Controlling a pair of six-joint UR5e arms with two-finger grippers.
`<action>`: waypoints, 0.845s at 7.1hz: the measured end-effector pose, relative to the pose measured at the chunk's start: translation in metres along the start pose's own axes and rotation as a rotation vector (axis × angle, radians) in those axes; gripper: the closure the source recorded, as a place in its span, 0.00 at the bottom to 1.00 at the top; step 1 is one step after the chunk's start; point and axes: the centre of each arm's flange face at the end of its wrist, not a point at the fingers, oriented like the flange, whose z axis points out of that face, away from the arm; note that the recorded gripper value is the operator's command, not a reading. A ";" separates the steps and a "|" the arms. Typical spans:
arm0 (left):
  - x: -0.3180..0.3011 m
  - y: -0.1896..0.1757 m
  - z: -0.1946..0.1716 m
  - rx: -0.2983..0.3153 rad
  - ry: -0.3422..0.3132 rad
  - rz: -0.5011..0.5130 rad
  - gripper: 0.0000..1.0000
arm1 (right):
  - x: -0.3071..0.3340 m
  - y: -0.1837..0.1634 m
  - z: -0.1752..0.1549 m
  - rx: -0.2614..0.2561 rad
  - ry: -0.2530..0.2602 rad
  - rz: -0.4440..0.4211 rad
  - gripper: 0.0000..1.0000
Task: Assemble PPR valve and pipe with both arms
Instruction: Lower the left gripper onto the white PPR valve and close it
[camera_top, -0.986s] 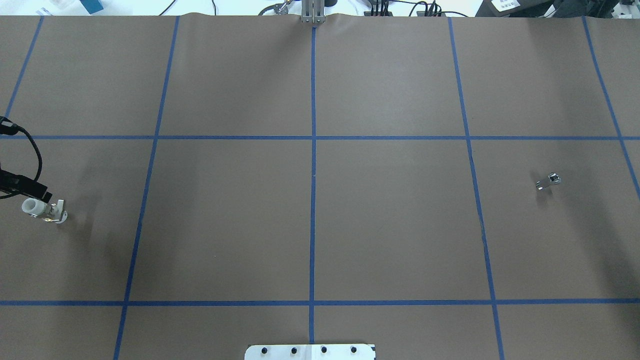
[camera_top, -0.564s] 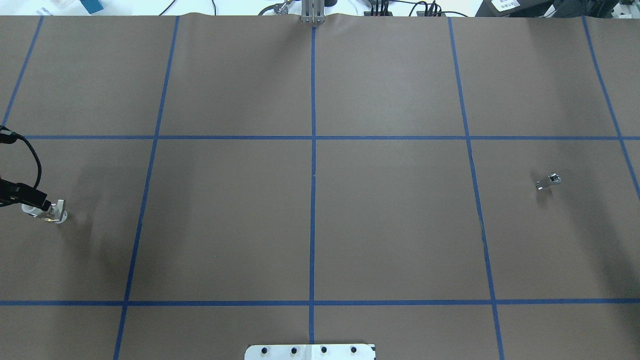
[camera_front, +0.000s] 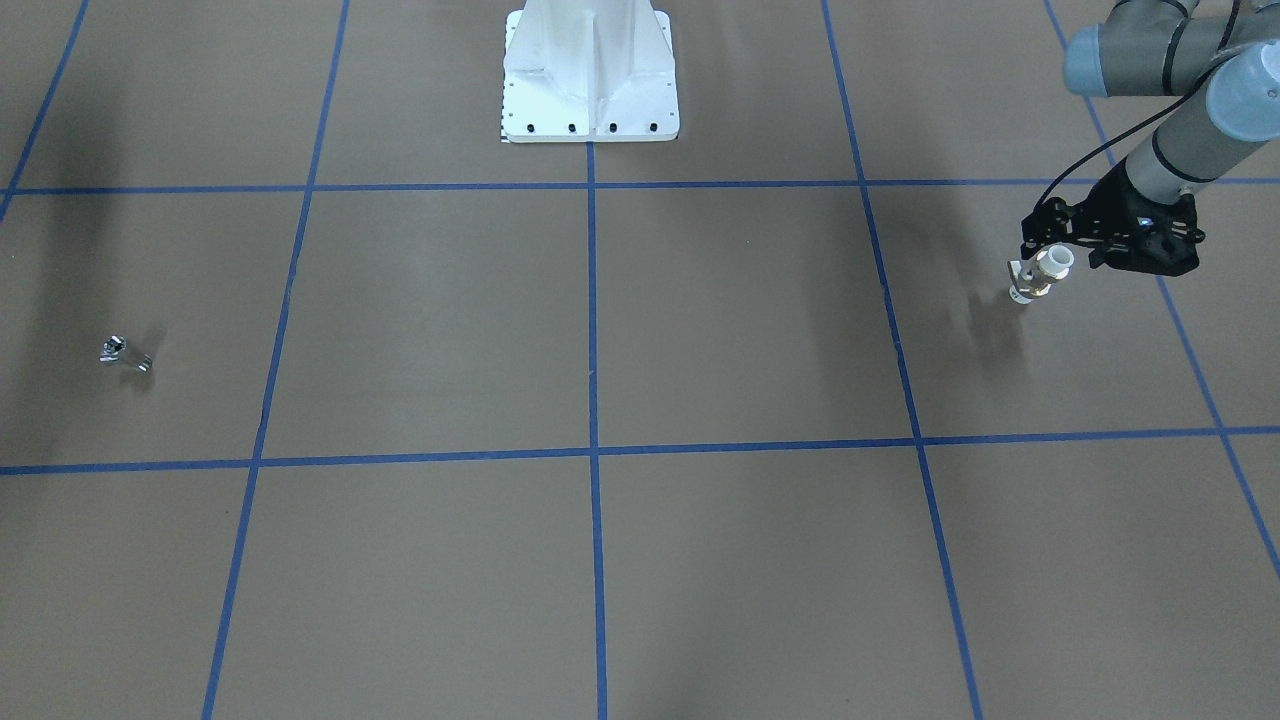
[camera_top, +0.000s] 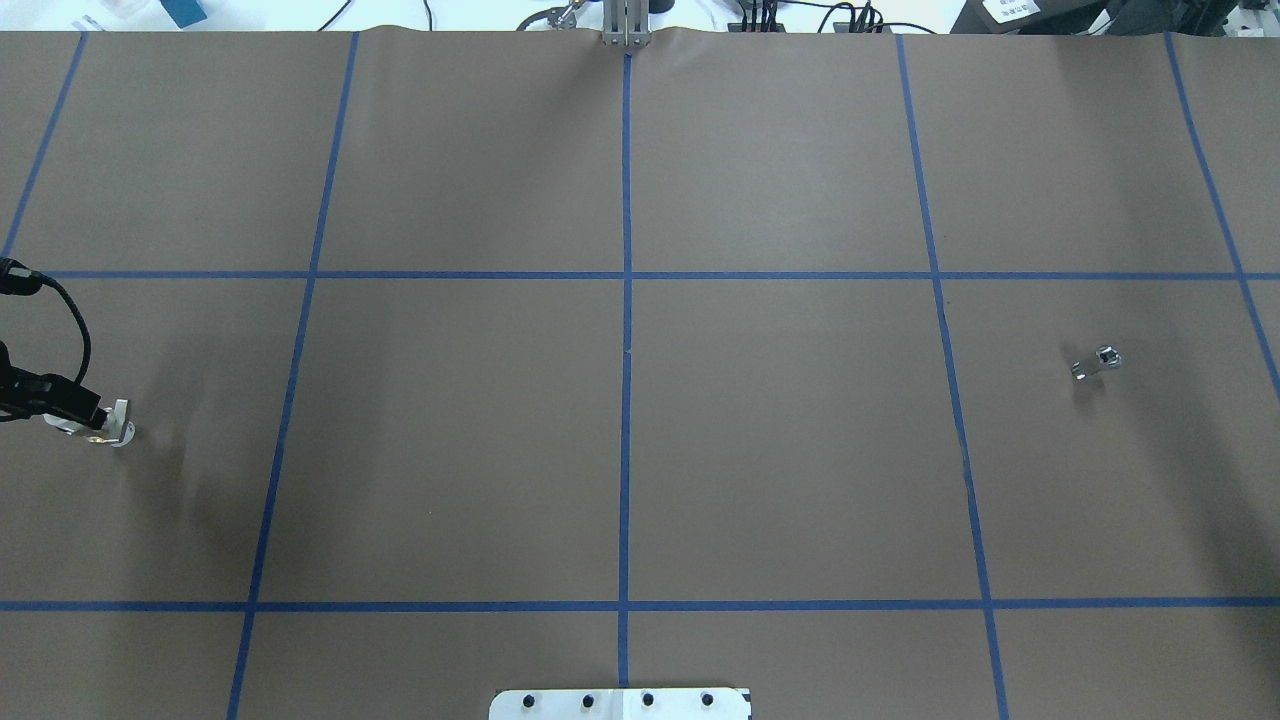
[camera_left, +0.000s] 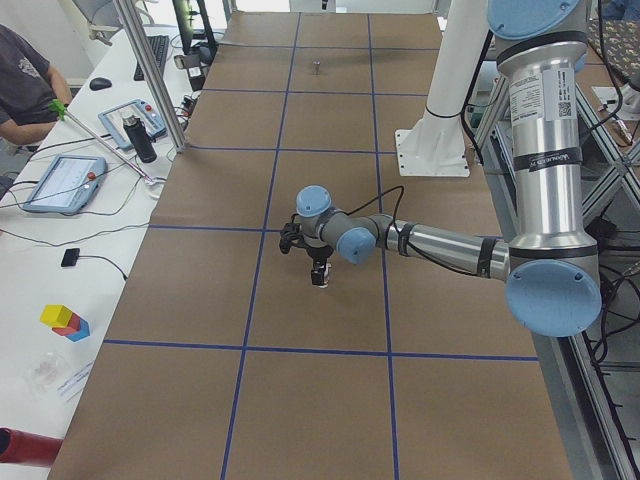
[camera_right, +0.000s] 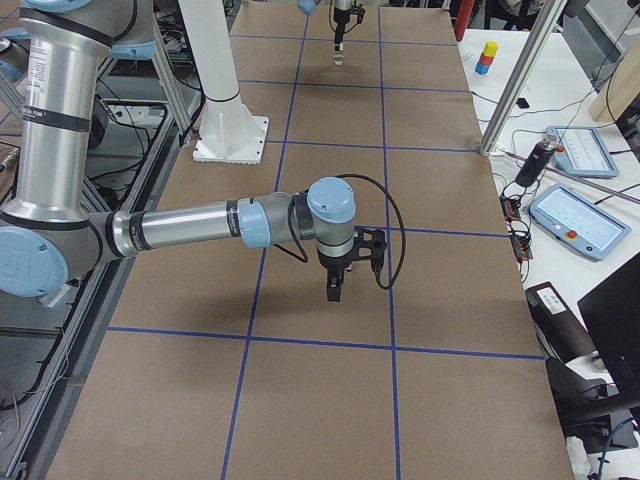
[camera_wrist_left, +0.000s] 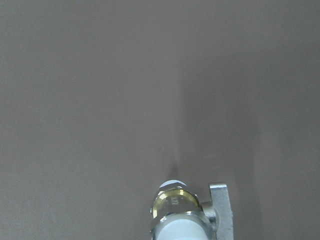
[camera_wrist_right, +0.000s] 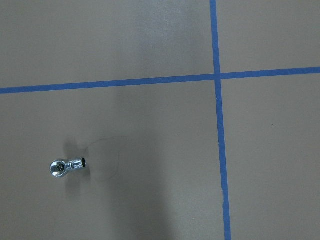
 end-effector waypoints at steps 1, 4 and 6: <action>0.001 0.000 -0.001 0.009 0.005 0.008 1.00 | 0.001 0.000 0.001 -0.001 0.000 0.002 0.00; 0.012 -0.001 -0.015 0.023 0.019 0.014 1.00 | 0.002 0.000 0.002 -0.004 0.001 0.004 0.00; 0.043 -0.010 -0.041 0.007 0.013 -0.031 1.00 | 0.002 0.000 0.001 -0.003 0.001 0.003 0.00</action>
